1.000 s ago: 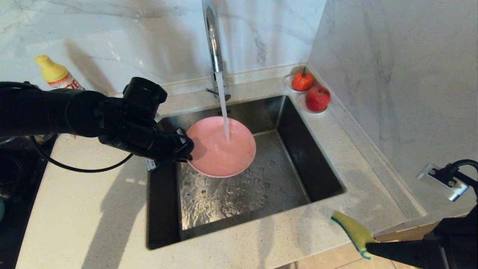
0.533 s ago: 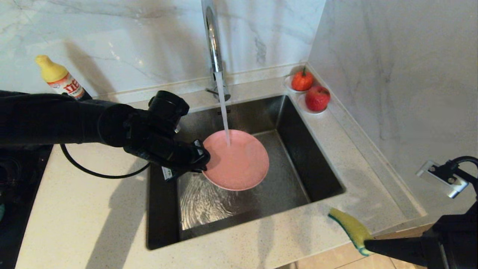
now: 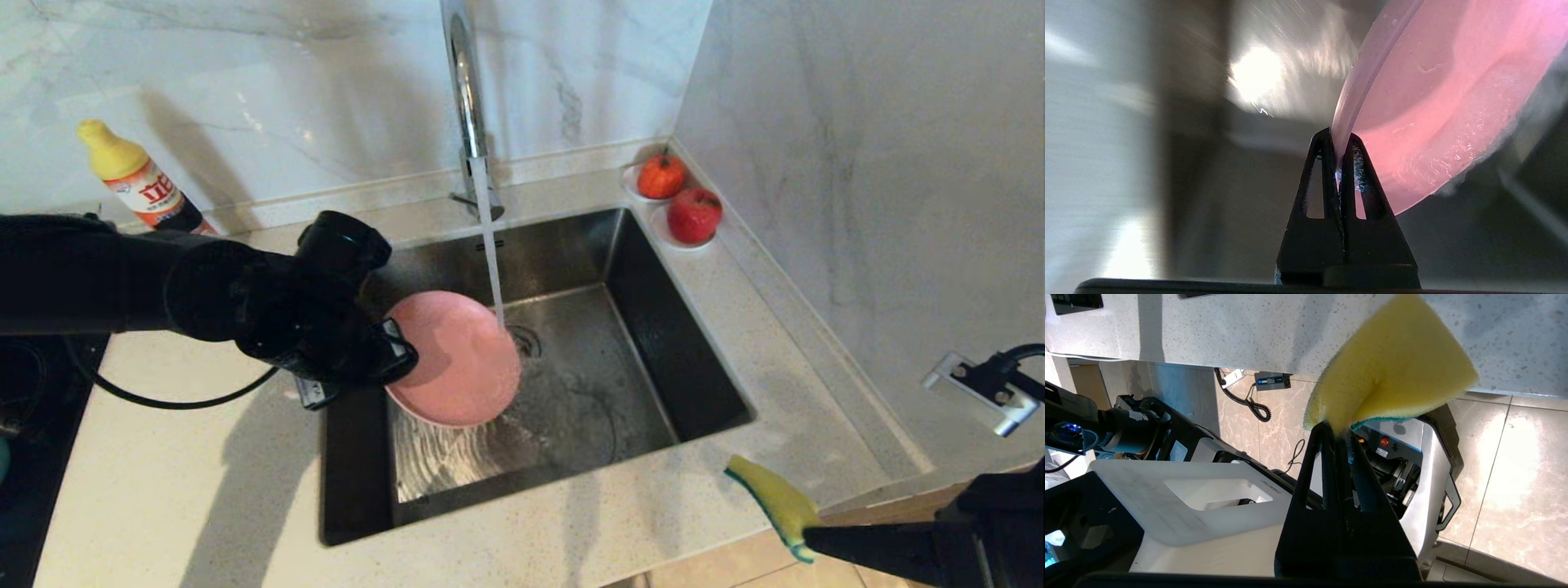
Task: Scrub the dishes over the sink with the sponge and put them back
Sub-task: Wash the plate
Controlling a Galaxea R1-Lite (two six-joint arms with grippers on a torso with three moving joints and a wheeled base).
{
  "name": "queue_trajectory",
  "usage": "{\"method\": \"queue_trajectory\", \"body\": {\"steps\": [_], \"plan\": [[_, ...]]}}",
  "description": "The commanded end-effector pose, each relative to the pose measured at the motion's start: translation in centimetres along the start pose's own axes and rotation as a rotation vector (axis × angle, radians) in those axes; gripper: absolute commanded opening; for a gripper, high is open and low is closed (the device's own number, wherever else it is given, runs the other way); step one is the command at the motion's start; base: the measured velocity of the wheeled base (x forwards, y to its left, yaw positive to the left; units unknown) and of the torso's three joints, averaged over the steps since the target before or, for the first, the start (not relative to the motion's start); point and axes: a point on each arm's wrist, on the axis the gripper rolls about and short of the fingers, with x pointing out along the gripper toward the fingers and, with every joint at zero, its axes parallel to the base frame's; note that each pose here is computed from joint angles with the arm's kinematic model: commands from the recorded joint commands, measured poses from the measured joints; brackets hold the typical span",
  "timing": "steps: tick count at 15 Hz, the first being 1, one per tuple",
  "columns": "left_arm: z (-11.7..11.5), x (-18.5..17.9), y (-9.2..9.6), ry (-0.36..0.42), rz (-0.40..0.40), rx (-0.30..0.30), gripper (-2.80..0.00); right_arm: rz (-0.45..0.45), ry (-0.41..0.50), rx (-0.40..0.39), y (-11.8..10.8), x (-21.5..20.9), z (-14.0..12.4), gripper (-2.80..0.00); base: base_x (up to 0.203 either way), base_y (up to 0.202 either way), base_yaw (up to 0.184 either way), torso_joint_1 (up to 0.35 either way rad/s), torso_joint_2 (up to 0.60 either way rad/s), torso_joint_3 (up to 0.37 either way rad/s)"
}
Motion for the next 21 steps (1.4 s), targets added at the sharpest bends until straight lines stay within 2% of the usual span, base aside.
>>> {"method": "queue_trajectory", "body": {"steps": [1,3,4,6,11,12,15,18,21], "plan": [[1.7,-3.7,1.6,-0.100,-0.017,-0.047,-2.80,-0.003,0.001,0.004,-0.1,-0.2,-0.2,-2.80,0.000,0.000,0.000,0.000,0.00,0.000],[2.7,-6.1,2.6,-0.194,-0.004,-0.050,-2.80,-0.018,0.008,0.009,-0.3,-0.1,-0.4,-2.80,0.000,0.000,0.000,0.000,0.00,0.000],[3.1,-6.8,2.8,-0.267,0.039,-0.027,-2.80,-0.027,0.008,0.015,-0.5,0.0,-0.4,-2.80,0.000,0.000,0.000,0.000,0.00,0.000],[4.0,-7.2,2.5,-0.449,0.055,0.019,-2.80,-0.030,0.009,0.018,-0.6,-0.1,-0.5,-2.80,0.000,0.000,0.000,0.000,0.00,0.000],[4.2,-9.0,2.5,-0.814,0.044,0.253,-2.80,-0.037,0.018,0.019,-0.6,0.2,-0.5,-2.80,0.000,0.000,0.000,0.000,0.00,0.000],[3.9,-9.6,2.8,-0.856,0.045,0.282,-2.80,-0.036,0.017,0.018,-0.6,0.2,-0.4,-2.80,0.000,0.000,0.000,0.000,0.00,0.000],[3.8,-11.4,3.0,-1.004,-0.013,0.316,-2.80,-0.034,0.011,0.018,-0.5,0.1,-0.3,-2.80,0.000,0.000,0.000,0.000,0.00,0.000],[2.5,-12.3,3.8,-1.074,-0.103,0.426,-2.80,-0.043,0.025,0.022,-0.6,0.0,-0.6,-2.80,0.000,0.000,0.000,0.000,0.00,0.000],[1.3,-13.3,4.0,-1.162,-0.196,0.451,-2.80,-0.038,0.018,0.022,-0.5,-0.2,-0.5,-2.80,0.000,0.000,0.000,0.000,0.00,0.000]]}}
